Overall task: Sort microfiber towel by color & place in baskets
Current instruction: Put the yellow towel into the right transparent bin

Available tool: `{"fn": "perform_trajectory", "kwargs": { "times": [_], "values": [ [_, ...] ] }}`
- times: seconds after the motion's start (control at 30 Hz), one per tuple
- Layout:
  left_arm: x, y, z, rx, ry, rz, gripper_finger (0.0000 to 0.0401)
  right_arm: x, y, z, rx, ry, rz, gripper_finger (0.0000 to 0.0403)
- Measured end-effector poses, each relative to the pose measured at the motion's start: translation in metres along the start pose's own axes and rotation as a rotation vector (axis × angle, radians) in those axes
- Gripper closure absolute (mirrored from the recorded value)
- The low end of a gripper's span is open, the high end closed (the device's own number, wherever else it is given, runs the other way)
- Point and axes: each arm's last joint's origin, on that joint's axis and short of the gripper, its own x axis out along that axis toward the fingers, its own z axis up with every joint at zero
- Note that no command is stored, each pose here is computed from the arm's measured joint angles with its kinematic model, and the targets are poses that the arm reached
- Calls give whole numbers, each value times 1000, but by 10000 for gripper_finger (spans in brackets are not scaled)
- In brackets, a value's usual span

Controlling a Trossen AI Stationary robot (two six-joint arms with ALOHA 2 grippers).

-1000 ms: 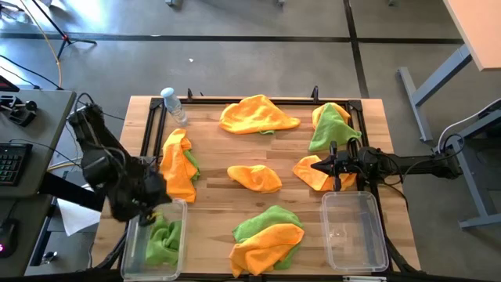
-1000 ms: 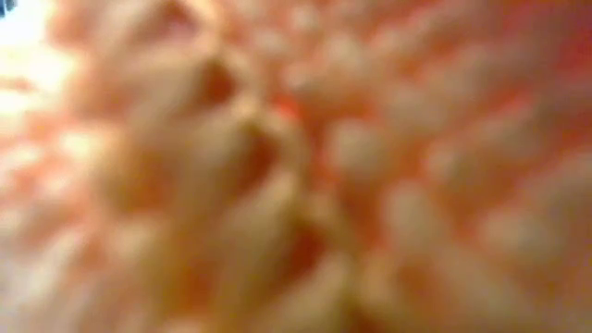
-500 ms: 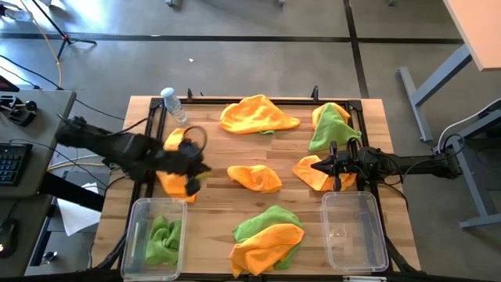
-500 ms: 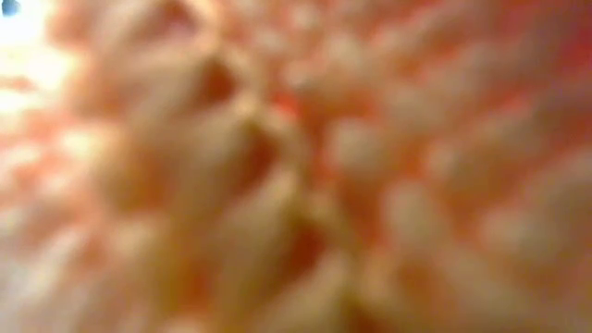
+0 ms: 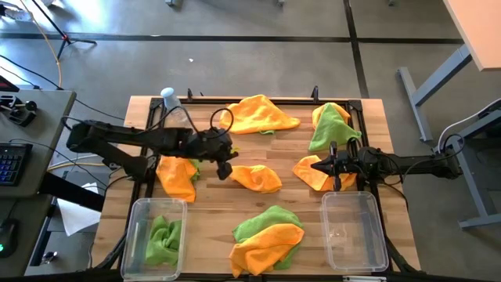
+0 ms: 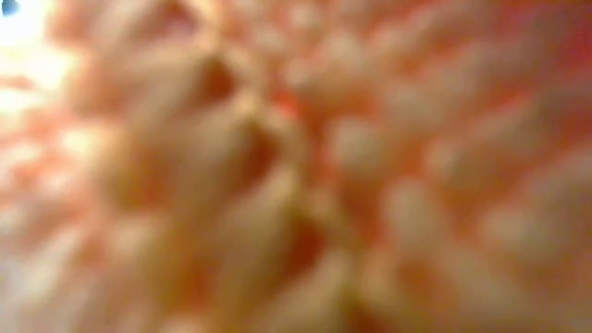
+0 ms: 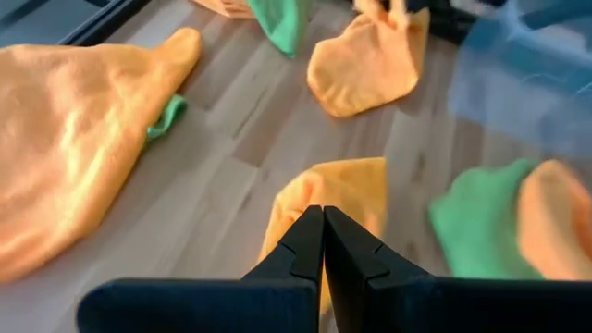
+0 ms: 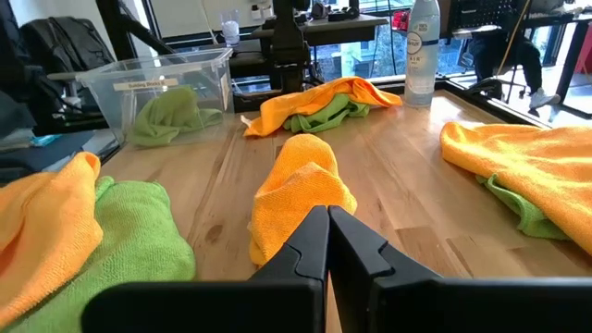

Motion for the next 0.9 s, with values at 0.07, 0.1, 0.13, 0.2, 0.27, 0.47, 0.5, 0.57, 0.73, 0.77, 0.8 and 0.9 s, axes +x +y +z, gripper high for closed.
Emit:
{"fn": "perform_trajectory", "kwargs": {
  "times": [0.07,0.1,0.13,0.2,0.27,0.47,0.5,0.57,0.73,0.77,0.8,0.9],
  "values": [
    [8,0,-2,61,24,14,401,0,0,0,13,0,0,402],
    [12,0,-3,92,37,18,401,0,0,0,11,0,0,402],
    [17,0,-5,121,50,22,401,0,0,0,4,0,-2,402],
    [25,-1,-7,151,73,29,401,0,0,0,1,-1,-2,402],
    [34,-2,-9,157,81,33,401,0,0,0,13,-1,-8,402],
    [49,-5,-12,287,96,0,401,-2,1,17,17,-36,-39,402],
    [50,-6,-13,290,69,-7,401,-3,2,24,10,-40,-52,402],
    [51,-4,-17,294,30,-15,401,-4,4,36,-11,-17,-83,403],
    [48,5,-33,276,-65,-29,401,-2,7,68,-36,103,-153,403],
    [46,7,-36,274,-73,-30,401,-1,7,75,-37,129,-168,403],
    [44,9,-40,272,-80,-32,401,2,8,82,-42,159,-180,403],
    [33,14,-47,270,-107,-37,401,14,10,101,-55,233,-236,403]
  ]
}}
